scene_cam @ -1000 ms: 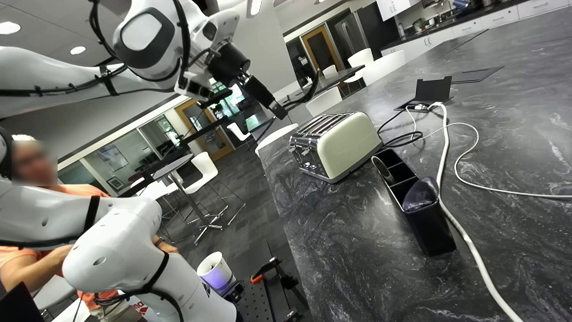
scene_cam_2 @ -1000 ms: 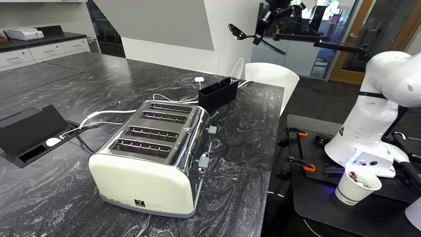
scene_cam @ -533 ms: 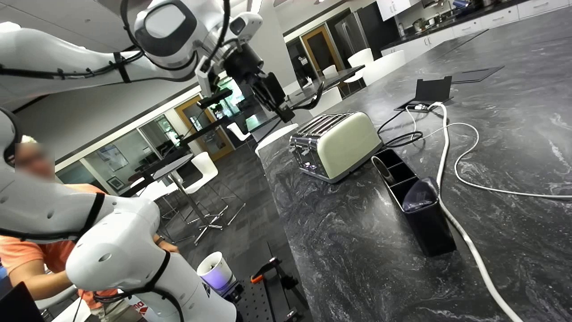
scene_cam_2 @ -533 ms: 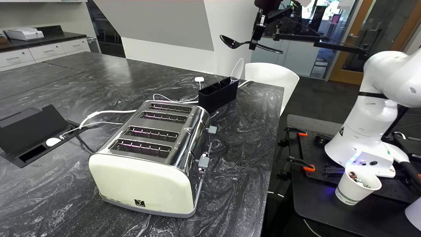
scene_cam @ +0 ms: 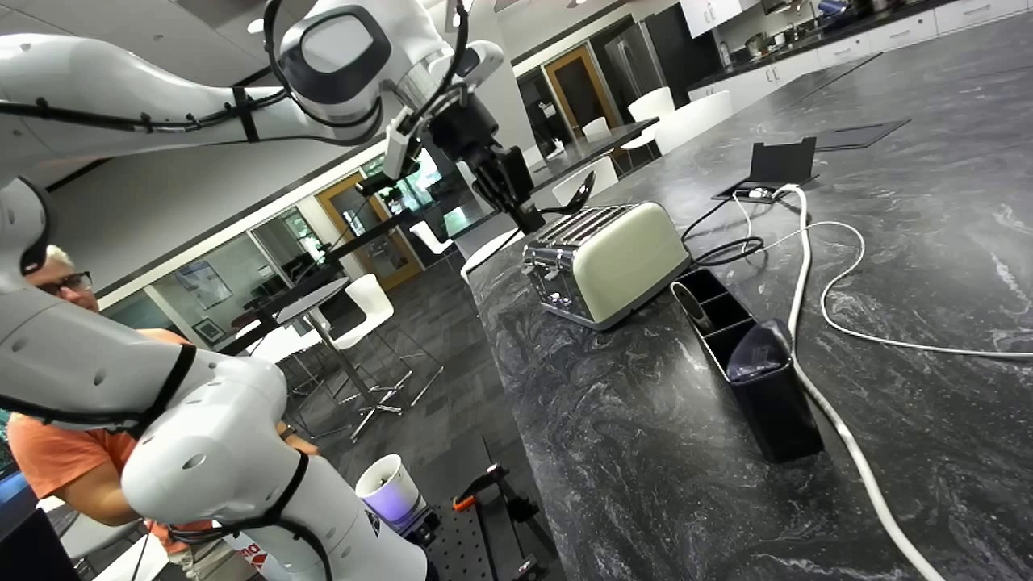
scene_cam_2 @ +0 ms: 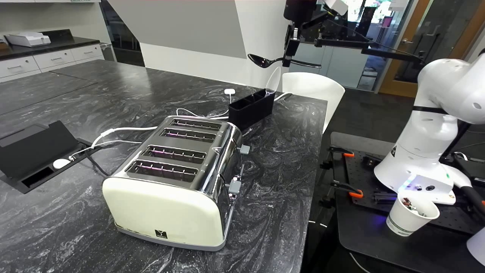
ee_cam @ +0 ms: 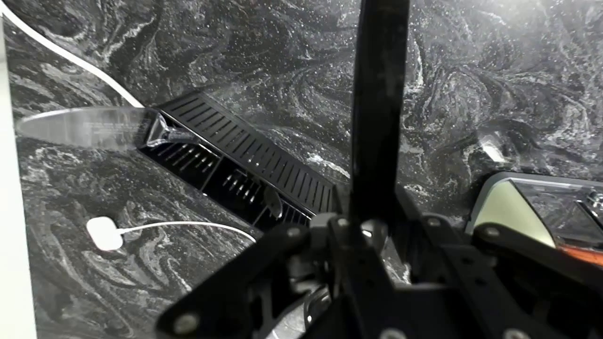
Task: Pick the black spoon on the counter and put it in the cutlery holder
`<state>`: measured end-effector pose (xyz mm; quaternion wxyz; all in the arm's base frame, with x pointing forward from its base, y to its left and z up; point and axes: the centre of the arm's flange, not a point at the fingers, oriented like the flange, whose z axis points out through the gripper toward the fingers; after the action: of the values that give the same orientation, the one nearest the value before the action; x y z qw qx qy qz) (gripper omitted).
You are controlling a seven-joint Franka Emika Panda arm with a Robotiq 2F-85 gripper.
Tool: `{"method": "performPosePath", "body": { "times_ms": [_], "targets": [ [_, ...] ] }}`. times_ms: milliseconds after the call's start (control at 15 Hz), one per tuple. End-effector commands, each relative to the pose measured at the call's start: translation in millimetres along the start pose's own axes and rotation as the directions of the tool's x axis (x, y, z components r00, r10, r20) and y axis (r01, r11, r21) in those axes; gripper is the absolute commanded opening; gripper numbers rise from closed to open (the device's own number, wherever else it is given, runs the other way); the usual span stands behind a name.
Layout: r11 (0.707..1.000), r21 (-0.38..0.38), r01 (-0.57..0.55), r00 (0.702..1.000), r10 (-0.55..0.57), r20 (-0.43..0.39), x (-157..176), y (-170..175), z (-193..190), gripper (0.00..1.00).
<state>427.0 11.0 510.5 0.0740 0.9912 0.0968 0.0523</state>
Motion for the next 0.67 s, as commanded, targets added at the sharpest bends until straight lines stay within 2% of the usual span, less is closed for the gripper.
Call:
{"method": "performPosePath", "body": {
  "times_ms": [0, 267, 400, 600],
  "targets": [
    [0.982, -0.134, -0.132, 0.989, 0.139, 0.044, 1, -16, -5, 0.06],
    [0.922, -0.232, -0.310, 0.942, 0.330, 0.055, 4, -42, -3, 0.06],
    [0.878, -0.261, -0.402, 0.901, 0.429, 0.054, 7, -55, 0, 0.06],
    [0.792, -0.279, -0.543, 0.822, 0.569, 0.012, 17, -71, 6, 0.06]
  ]
}}
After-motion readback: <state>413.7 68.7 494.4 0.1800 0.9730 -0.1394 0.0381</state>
